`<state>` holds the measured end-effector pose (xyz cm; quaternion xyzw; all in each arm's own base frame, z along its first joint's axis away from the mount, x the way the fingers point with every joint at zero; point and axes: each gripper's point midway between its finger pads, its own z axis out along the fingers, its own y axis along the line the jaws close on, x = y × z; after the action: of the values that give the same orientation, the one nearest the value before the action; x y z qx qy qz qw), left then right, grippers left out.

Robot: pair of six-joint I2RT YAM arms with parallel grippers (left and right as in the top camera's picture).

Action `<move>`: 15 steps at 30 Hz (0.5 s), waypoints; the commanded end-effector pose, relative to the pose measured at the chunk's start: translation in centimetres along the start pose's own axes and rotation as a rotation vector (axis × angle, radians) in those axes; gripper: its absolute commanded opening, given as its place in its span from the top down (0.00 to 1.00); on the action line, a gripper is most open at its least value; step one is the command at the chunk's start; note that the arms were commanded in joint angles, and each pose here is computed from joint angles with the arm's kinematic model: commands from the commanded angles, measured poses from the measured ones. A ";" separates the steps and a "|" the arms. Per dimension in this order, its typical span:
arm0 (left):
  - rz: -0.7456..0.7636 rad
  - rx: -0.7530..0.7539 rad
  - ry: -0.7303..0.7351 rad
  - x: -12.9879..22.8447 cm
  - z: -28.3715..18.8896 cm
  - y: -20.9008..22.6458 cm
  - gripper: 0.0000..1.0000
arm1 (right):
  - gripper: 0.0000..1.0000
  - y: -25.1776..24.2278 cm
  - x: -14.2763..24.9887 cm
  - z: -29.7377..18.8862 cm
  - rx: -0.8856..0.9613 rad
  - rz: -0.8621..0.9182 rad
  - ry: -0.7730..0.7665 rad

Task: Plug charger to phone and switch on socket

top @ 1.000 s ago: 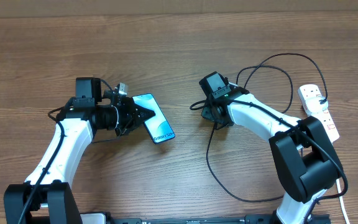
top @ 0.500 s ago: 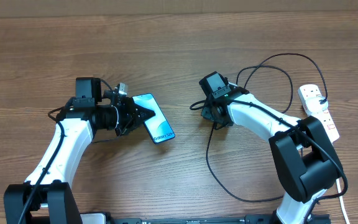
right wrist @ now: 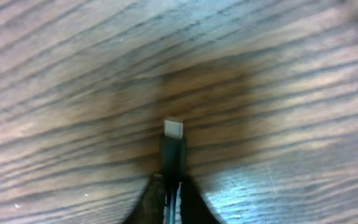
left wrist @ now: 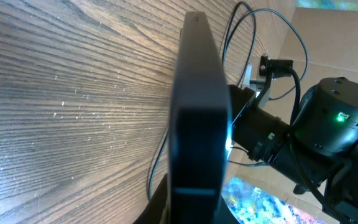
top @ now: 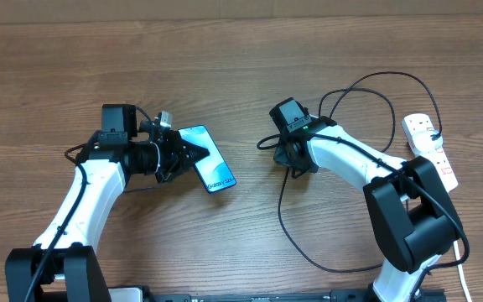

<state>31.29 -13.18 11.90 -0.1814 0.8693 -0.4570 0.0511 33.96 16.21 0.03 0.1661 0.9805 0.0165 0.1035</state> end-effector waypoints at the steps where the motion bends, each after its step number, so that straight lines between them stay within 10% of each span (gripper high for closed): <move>1: -0.004 0.039 0.032 0.5 0.2 -0.8 0.96 | 0.96 0.0 0.8 1.0 -0.008 -0.018 0.042; 15: 0.264 0.309 0.073 0.6 -0.8 -6.1 0.96 | 0.96 2.3 3.1 -7.0 -0.290 -0.301 0.171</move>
<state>32.65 -14.40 14.49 -0.1094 0.8447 -0.5145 0.0988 30.89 17.98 1.34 0.0545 0.9935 0.0987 0.0184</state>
